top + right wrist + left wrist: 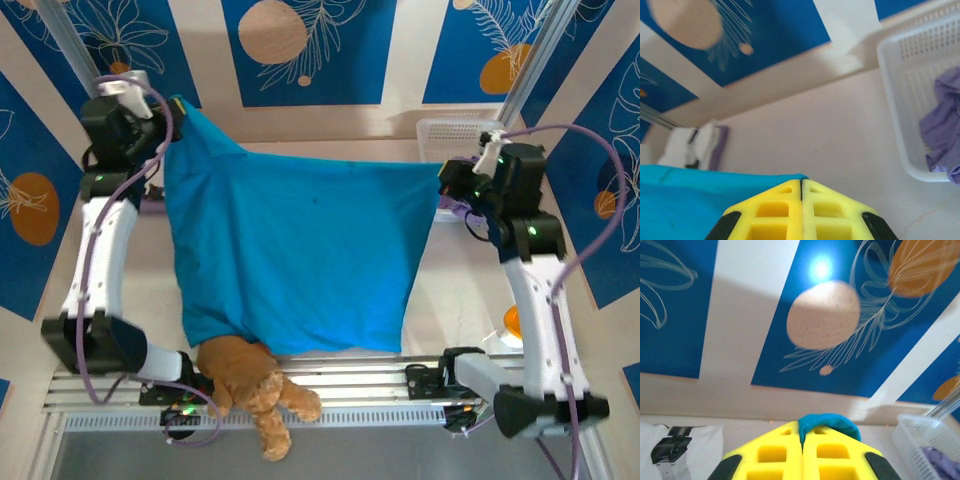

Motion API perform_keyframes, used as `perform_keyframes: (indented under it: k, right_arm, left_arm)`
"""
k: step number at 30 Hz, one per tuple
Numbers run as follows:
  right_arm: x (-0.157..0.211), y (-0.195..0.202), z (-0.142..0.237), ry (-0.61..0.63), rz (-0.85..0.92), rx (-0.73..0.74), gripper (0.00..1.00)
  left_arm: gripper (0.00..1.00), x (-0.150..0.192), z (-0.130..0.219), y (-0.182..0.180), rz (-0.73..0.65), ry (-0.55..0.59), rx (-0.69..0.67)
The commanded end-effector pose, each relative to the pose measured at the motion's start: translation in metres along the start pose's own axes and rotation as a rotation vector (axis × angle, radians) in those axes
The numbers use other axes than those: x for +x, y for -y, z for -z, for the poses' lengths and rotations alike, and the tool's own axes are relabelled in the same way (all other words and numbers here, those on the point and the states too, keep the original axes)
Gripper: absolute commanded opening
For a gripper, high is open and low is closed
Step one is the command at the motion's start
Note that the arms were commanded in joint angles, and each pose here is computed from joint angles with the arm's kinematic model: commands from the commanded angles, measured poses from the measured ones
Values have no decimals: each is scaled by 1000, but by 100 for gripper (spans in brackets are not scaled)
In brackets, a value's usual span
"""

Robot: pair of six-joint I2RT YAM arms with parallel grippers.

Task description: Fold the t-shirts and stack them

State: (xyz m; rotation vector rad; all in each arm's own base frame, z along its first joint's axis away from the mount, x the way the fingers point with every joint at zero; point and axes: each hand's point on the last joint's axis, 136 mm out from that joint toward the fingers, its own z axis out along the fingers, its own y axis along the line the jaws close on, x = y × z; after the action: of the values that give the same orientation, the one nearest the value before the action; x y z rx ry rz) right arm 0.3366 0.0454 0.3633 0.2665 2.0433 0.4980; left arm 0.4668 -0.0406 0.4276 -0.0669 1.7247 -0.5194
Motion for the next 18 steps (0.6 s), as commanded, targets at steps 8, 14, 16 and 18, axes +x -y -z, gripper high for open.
perform_keyframes:
  k: [8, 14, 16, 18]
  right_arm:
    - [5, 78, -154, -232, 11, 184, 0]
    - [5, 80, -176, -389, 15, 239, 41]
    - [1, 75, -167, -369, 23, 238, 45]
    - [-2, 69, -154, -344, 25, 228, 48]
  left_arm:
    - [0, 117, -186, -55, 64, -229, 4]
    - [43, 174, -229, -54, 115, -411, 34]
    - [56, 174, -226, -58, 105, -406, 9]
    - [59, 168, -220, -60, 95, -391, -7]
